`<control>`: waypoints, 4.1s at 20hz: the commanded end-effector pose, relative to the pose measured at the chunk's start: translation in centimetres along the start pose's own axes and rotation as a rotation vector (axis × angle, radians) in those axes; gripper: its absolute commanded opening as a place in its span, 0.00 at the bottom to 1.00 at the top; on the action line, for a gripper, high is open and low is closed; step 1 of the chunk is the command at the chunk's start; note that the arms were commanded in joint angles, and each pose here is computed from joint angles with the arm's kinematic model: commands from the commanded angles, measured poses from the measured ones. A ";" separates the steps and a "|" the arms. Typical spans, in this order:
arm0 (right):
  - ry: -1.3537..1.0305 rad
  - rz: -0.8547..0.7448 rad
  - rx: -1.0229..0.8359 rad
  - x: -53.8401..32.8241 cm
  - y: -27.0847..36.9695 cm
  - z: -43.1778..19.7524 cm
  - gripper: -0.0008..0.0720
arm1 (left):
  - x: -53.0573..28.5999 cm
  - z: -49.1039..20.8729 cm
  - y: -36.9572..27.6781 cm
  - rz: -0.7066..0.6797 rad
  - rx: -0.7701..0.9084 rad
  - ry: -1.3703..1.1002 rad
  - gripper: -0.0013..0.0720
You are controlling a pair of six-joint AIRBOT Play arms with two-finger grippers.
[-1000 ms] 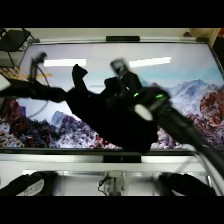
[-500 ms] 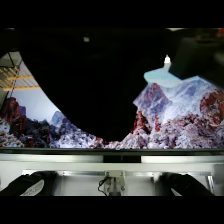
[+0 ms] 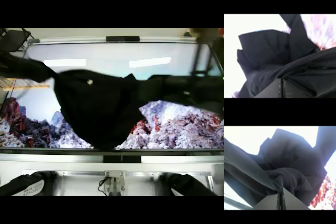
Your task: Fold the shirts.
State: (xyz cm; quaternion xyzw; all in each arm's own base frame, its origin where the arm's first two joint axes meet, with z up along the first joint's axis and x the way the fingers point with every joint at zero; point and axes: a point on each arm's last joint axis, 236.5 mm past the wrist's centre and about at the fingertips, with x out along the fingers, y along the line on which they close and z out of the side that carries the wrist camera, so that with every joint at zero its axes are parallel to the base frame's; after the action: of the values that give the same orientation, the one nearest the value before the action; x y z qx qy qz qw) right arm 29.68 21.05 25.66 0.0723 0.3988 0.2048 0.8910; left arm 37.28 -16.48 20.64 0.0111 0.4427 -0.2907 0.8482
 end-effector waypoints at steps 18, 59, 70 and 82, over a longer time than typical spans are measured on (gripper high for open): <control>0.313 -0.151 -0.161 12.1 -3.2 -5.0 0.09 | 16.5 -12.4 9.4 0.026 -0.081 0.473 0.90; -0.483 -0.157 -0.163 -8.4 -2.3 15.5 0.09 | -16.8 9.4 -1.4 0.092 -0.069 -0.750 0.08; -0.927 0.067 -0.181 -19.2 3.0 21.0 0.09 | -34.3 9.9 -4.8 0.372 0.170 -1.132 0.07; 0.193 0.036 -0.115 7.8 1.4 3.4 0.09 | -2.3 -2.4 7.3 0.308 -0.179 -0.227 0.08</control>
State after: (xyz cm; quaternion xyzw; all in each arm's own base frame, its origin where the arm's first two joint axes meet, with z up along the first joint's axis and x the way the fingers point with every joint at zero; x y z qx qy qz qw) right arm 36.39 23.23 28.03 0.0168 0.3943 0.2254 0.8907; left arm 37.17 -8.83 25.56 -0.0398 0.2902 -0.1303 0.9472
